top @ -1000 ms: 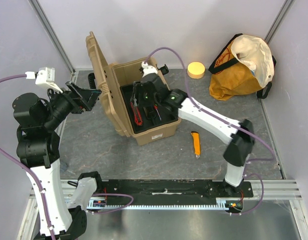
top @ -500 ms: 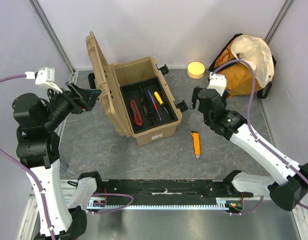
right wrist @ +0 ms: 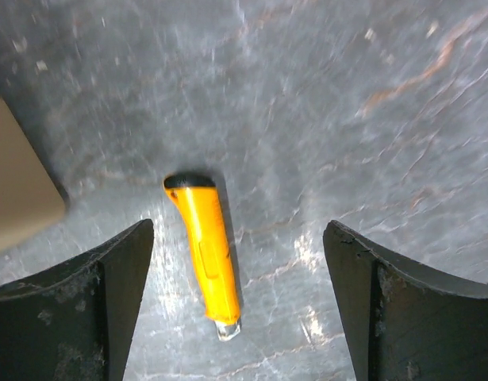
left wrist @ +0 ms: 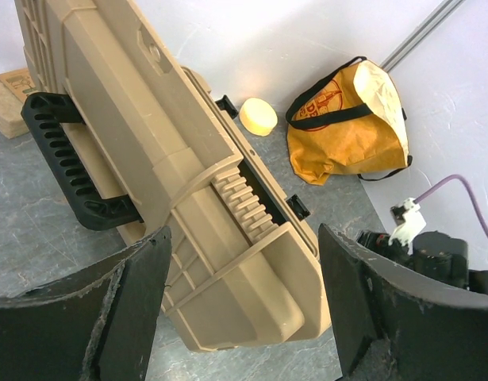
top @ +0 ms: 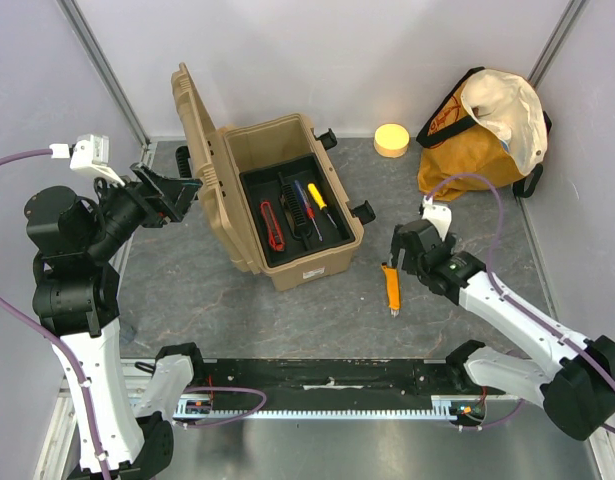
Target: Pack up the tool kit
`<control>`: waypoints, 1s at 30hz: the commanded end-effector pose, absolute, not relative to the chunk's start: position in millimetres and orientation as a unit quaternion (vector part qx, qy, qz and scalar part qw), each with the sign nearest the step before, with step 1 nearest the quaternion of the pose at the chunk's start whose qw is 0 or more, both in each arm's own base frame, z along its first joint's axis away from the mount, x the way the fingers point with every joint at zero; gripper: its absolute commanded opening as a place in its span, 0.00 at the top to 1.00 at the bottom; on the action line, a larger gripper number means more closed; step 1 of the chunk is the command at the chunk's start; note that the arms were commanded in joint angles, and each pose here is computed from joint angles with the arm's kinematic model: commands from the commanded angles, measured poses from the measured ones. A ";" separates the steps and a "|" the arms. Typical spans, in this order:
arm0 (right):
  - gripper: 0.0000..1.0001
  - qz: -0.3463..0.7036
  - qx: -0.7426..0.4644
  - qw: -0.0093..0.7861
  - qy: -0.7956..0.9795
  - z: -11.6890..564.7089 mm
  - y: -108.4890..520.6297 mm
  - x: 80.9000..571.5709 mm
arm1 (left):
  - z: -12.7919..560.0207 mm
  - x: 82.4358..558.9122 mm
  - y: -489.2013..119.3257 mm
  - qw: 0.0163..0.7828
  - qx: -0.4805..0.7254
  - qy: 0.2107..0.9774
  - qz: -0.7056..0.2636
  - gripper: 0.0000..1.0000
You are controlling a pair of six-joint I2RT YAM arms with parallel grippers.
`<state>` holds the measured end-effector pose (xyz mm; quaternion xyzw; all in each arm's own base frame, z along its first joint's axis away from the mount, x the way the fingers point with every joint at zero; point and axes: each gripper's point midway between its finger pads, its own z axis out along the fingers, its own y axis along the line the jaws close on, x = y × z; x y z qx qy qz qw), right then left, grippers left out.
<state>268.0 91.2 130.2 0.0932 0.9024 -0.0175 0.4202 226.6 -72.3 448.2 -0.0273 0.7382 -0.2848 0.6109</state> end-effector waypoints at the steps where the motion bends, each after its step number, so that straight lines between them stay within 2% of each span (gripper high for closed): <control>1: 0.09 0.048 0.115 0.383 0.916 106.1 112.5 255.7 | 453.9 226.0 -73.9 0.617 -0.016 0.734 -0.284 0.20; 20: 0.46 0.044 0.083 0.266 0.959 8.6 129.2 234.3 | 451.5 224.2 -73.1 0.620 -0.013 0.734 -0.279 0.20; 23: 0.54 0.035 0.083 0.265 0.960 5.7 126.9 235.2 | 450.9 224.4 -73.1 0.619 -0.013 0.734 -0.279 0.20; 27: 0.74 0.028 0.093 0.286 0.953 21.2 122.5 240.9 | 451.8 224.3 -73.1 0.620 -0.012 0.733 -0.278 0.20; 30: 0.80 0.017 0.102 0.319 0.942 48.0 116.2 250.6 | 451.3 223.8 -73.2 0.619 -0.013 0.734 -0.279 0.20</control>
